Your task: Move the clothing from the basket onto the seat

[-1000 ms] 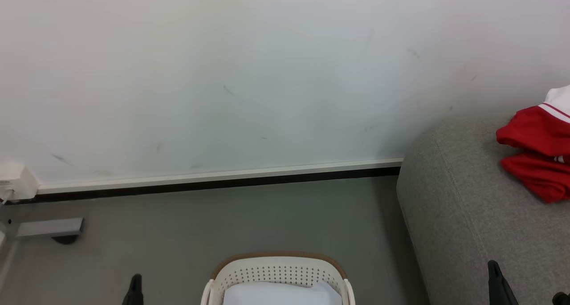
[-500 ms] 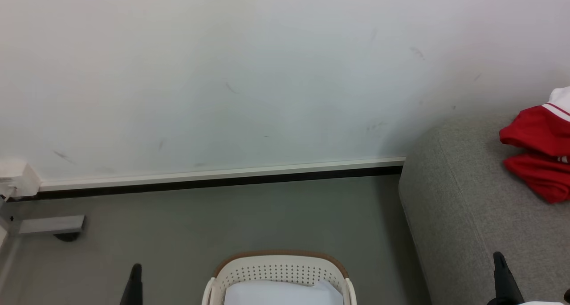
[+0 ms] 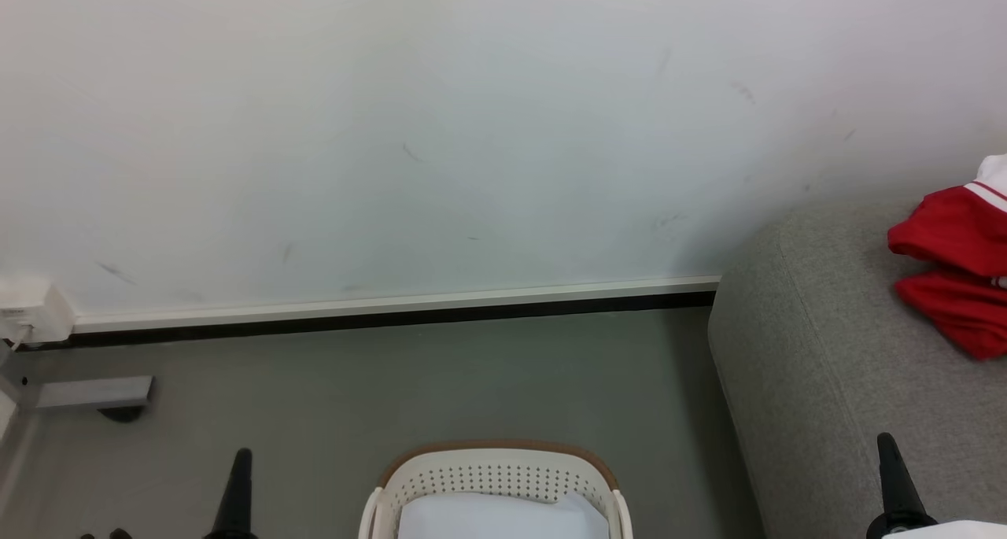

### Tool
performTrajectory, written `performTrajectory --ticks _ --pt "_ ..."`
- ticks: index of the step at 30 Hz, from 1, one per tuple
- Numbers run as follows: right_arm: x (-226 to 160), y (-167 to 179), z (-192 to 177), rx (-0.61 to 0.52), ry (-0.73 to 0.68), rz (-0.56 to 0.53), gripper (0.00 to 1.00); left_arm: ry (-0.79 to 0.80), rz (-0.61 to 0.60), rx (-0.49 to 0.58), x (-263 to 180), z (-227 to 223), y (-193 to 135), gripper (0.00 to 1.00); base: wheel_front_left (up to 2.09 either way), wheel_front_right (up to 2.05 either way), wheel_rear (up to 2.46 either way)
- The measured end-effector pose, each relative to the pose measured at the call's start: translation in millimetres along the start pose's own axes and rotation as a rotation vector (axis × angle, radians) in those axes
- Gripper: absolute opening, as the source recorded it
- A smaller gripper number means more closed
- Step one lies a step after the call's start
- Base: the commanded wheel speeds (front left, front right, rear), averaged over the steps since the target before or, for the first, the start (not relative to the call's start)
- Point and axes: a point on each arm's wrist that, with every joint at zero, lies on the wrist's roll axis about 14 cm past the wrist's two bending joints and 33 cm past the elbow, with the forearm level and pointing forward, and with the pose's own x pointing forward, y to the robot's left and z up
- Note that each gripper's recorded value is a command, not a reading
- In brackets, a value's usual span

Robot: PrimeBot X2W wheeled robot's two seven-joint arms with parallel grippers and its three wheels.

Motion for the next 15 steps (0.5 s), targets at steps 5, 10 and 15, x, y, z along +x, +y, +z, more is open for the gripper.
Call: performTrajectory --ticks 5,10,15 --pt "2.3 3.6 1.2 0.048 0.002 0.01 0.0 0.002 -0.005 -0.054 2.0 0.9 -2.1 0.0 0.0 0.0 0.0" --pt "3.6 5.8 1.9 0.096 0.004 0.017 0.0 0.003 -0.013 -0.105 4.1 2.1 -4.7 0.0 0.0 0.0 0.0" --pt "5.2 8.0 2.8 0.145 0.005 0.024 0.0 0.006 -0.02 -0.147 5.9 2.9 -7.0 0.0 0.0 0.0 0.0"
